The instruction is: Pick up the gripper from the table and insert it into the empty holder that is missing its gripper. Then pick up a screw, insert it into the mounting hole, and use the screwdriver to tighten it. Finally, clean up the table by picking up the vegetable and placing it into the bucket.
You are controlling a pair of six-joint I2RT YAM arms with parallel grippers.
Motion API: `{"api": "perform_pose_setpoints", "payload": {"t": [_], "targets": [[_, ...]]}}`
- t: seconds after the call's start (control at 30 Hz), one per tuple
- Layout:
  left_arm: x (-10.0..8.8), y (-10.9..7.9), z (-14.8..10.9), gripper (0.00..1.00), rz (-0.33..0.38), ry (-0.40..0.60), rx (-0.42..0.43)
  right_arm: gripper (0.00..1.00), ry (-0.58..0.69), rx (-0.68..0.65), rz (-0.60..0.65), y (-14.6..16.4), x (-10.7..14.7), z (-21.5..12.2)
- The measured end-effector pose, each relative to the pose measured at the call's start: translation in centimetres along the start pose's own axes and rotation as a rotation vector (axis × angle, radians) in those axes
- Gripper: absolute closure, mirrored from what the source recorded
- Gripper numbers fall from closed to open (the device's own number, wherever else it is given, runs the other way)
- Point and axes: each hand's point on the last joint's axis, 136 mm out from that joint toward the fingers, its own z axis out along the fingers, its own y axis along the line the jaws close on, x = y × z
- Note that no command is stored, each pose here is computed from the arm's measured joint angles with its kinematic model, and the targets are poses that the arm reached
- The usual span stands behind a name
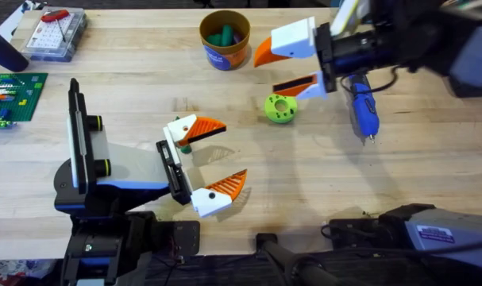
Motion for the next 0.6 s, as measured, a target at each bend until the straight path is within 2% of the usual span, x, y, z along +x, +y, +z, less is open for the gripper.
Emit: {"api": "perform_pose_setpoints", "payload": {"t": [0.17, 0.33, 0.47, 0.6], "targets": [[0.0, 0.0, 0.0, 0.01, 0.0, 0.0, -0.003, 0.009, -0.002, -0.012, -0.036, 0.7, 0.1, -0.4], [0.0, 0.1, 0.0, 0.01, 0.0, 0.0, -0.004, 0.009, 0.01, -0.114, -0.132, 2.1, -0.5, 0.0], [0.0, 0.1, 0.0, 0.01, 0.0, 0.0, -0.004, 0.009, 0.055, -0.199, -0.186, 3.6, 0.4, -0.3], [0.0, 0.1, 0.0, 0.01, 0.0, 0.0, -0.004, 0.009, 0.103, -0.226, -0.204, 3.7, 1.6, -0.3]]}}
